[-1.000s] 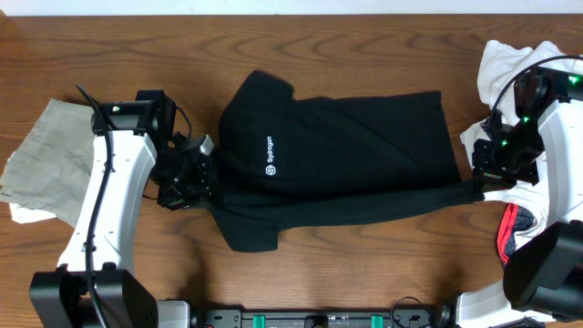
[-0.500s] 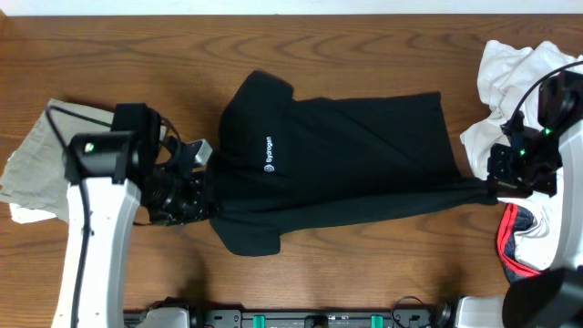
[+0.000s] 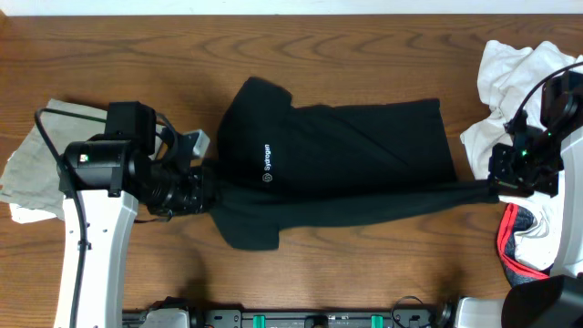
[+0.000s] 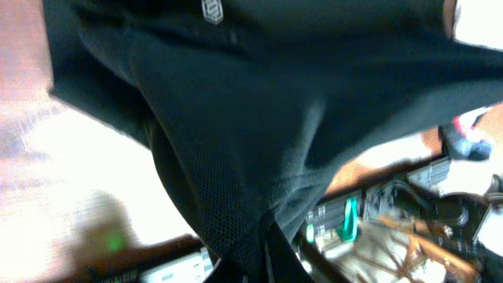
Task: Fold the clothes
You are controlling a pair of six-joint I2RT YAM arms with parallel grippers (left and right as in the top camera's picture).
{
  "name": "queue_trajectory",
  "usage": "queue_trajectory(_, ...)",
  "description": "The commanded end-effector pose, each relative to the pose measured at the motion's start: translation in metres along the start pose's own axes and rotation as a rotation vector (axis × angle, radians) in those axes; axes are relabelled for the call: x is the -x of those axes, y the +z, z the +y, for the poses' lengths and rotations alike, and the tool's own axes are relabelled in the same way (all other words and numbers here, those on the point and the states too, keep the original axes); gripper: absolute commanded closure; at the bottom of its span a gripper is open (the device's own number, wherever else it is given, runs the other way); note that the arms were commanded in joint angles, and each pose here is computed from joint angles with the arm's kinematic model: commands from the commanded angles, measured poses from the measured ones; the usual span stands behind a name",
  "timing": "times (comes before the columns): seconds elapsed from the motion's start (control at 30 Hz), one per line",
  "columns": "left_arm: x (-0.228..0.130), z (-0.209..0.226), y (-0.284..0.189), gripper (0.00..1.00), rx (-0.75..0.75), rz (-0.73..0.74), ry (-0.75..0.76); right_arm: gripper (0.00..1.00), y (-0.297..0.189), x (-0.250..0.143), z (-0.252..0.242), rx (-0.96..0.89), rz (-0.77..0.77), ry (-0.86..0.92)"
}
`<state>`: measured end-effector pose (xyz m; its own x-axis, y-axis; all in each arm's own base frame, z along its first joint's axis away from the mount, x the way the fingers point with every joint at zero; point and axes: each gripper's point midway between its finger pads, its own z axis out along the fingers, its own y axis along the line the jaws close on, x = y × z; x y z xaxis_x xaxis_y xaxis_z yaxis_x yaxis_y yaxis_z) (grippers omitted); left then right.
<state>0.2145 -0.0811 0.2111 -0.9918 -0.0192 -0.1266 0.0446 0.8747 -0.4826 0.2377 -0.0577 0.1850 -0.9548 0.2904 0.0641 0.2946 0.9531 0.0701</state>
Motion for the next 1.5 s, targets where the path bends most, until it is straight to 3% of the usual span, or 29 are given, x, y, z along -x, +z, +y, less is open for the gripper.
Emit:
queue_trajectory(0.0, 0.014, 0.004, 0.002, 0.94, 0.01, -0.046, -0.033, 0.99, 0.002, 0.003, -0.004, -0.013, -0.019, 0.021)
queue_trajectory(0.57, 0.049, 0.026, 0.043, 0.94, 0.016, -0.027, -0.102, 0.99, 0.061, 0.008, -0.008, -0.009, 0.005, 0.051)
queue_trajectory(1.03, 0.077, 0.017, 0.075, 0.94, 0.003, -0.037, -0.059, 0.99, 0.059, 0.055, 0.007, 0.079, -0.186, 0.032)
queue_trajectory(1.1, 0.081, 0.02, 0.081, 0.94, 0.008, -0.033, -0.064, 0.87, 0.055, 0.07, 0.01, 0.096, -0.248, 0.023)
queue_trajectory(1.13, 0.082, 0.022, 0.085, 0.94, 0.009, -0.027, -0.067, 0.73, 0.053, 0.077, 0.012, 0.1, -0.275, 0.017)
queue_trajectory(1.2, 0.083, 0.025, 0.091, 0.83, 0.011, -0.01, -0.076, 0.45, 0.051, 0.083, 0.014, 0.1, -0.303, 0.006)
queue_trajectory(1.27, 0.081, 0.028, 0.095, 0.59, 0.014, 0.012, -0.088, 0.33, 0.052, 0.083, 0.015, 0.1, -0.302, 0.004)
queue_trajectory(1.37, 0.078, 0.029, 0.097, 0.5, 0.016, 0.029, -0.093, 0.36, 0.052, 0.08, 0.015, 0.1, -0.292, 0.003)
queue_trajectory(1.47, 0.078, 0.029, 0.097, 0.45, 0.016, 0.029, -0.094, 0.53, 0.054, 0.076, 0.015, 0.101, -0.275, 0.003)
